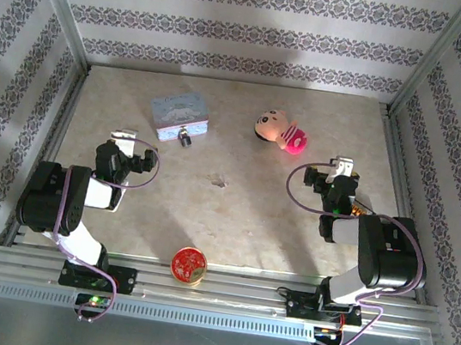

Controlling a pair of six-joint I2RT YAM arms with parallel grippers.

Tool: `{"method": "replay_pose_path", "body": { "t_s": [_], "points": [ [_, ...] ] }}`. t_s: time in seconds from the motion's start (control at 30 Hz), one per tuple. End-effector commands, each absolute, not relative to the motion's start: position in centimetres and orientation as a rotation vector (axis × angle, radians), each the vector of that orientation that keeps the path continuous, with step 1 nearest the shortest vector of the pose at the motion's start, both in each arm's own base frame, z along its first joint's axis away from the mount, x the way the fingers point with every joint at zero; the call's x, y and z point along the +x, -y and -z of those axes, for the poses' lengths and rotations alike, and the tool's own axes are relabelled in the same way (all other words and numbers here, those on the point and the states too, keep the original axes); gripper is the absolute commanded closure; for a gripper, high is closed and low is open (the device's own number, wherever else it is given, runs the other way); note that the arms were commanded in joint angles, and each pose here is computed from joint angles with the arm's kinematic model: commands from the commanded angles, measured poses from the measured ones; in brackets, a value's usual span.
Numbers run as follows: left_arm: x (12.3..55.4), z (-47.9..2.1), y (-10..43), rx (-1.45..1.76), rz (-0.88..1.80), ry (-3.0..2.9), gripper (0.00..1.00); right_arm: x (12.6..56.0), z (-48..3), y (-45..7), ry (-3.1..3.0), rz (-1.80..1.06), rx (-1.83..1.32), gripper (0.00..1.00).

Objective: Unlock a padlock with a key

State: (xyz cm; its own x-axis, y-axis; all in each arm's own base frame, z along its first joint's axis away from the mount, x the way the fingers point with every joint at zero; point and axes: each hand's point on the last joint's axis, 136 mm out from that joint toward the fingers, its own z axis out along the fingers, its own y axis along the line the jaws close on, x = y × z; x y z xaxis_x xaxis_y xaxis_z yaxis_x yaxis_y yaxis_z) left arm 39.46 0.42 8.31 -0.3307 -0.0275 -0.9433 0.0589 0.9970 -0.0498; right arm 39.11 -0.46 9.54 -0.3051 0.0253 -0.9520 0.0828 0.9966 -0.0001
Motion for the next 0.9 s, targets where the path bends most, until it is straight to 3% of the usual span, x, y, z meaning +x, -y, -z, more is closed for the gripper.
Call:
{"method": "replay_pose_path", "body": {
  "t_s": [0.0, 0.87],
  "points": [
    [39.79, -8.96, 0.3, 0.05, 0.107, -1.893, 0.01, 39.0, -9.95, 0.66, -1.865, 0.069, 0.084, 0.02],
    [39.8, -8.97, 0.29, 0.049, 0.107, -1.893, 0.01, 38.98, -9.87, 0.72, -1.868, 0.062, 0.086, 0.02]
  ]
}}
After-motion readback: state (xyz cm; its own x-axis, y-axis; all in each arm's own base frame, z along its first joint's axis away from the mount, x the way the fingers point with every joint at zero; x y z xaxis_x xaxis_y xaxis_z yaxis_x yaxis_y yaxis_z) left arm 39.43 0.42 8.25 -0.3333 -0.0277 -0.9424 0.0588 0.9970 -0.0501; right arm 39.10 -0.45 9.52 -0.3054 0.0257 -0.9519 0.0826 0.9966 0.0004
